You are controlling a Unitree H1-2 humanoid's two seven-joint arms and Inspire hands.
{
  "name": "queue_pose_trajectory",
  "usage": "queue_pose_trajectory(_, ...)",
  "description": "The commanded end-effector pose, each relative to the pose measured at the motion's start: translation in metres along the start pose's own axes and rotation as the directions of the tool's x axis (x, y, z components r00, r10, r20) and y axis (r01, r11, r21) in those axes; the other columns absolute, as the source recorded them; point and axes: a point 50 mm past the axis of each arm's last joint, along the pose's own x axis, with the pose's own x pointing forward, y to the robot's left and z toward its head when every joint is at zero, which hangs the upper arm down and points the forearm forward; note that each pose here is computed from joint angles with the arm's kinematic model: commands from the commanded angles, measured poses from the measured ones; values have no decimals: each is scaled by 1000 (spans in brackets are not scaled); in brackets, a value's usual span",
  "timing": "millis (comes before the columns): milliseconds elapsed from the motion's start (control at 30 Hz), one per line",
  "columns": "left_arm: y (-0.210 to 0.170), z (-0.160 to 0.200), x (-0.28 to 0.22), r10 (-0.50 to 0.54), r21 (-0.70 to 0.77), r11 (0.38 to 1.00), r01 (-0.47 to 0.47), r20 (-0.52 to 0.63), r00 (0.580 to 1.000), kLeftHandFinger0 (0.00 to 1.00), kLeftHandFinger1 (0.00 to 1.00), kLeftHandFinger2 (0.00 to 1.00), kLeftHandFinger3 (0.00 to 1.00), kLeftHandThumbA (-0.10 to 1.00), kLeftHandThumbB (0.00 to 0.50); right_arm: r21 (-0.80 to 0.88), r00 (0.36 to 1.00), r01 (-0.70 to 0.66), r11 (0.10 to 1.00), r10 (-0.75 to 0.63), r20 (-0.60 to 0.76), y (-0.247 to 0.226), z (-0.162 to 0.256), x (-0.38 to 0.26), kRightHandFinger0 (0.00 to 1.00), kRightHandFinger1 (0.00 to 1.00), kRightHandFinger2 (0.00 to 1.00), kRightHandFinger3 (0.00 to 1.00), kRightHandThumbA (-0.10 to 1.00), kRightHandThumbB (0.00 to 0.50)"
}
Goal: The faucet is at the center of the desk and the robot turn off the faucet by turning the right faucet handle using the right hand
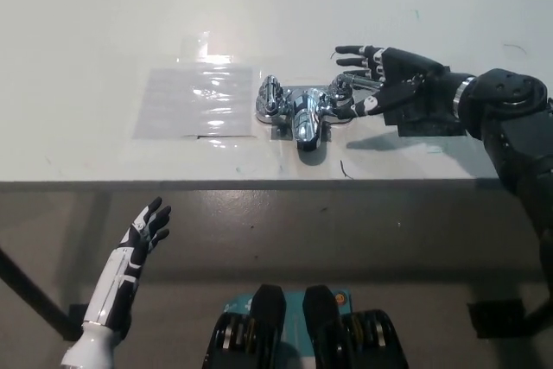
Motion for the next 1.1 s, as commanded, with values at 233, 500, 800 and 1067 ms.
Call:
queue_pose_trajectory(233, 4, 9, 7, -10, 16, 1000, 10, 46, 999, 1000, 1000, 1000, 1000, 1000, 268, 47, 989, -77, 996, 71, 127, 44, 8, 23, 1000, 1000, 1000, 1000, 1000, 399)
queue_pose_trajectory(500, 5, 9, 5, -7, 15, 1000, 7, 45, 999, 1000, 1000, 1000, 1000, 1000, 258, 138, 968, 72, 988, -103, 227, 63, 9, 35, 1000, 1000, 1000, 1000, 1000, 356)
queue_pose_trajectory(800, 4, 9, 4, -7, 12, 1000, 7, 44, 999, 1000, 1000, 1000, 1000, 1000, 255, 260, 884, 334, 906, -397, 247, 84, 25, 56, 1000, 1000, 1000, 1000, 1000, 336)
queue_pose_trajectory(1067, 6, 9, 5, -3, 14, 1000, 2, 49, 999, 1000, 1000, 1000, 1000, 1000, 251, 291, 848, 428, 856, -491, 199, 103, 38, 71, 1000, 1000, 1000, 1000, 1000, 336)
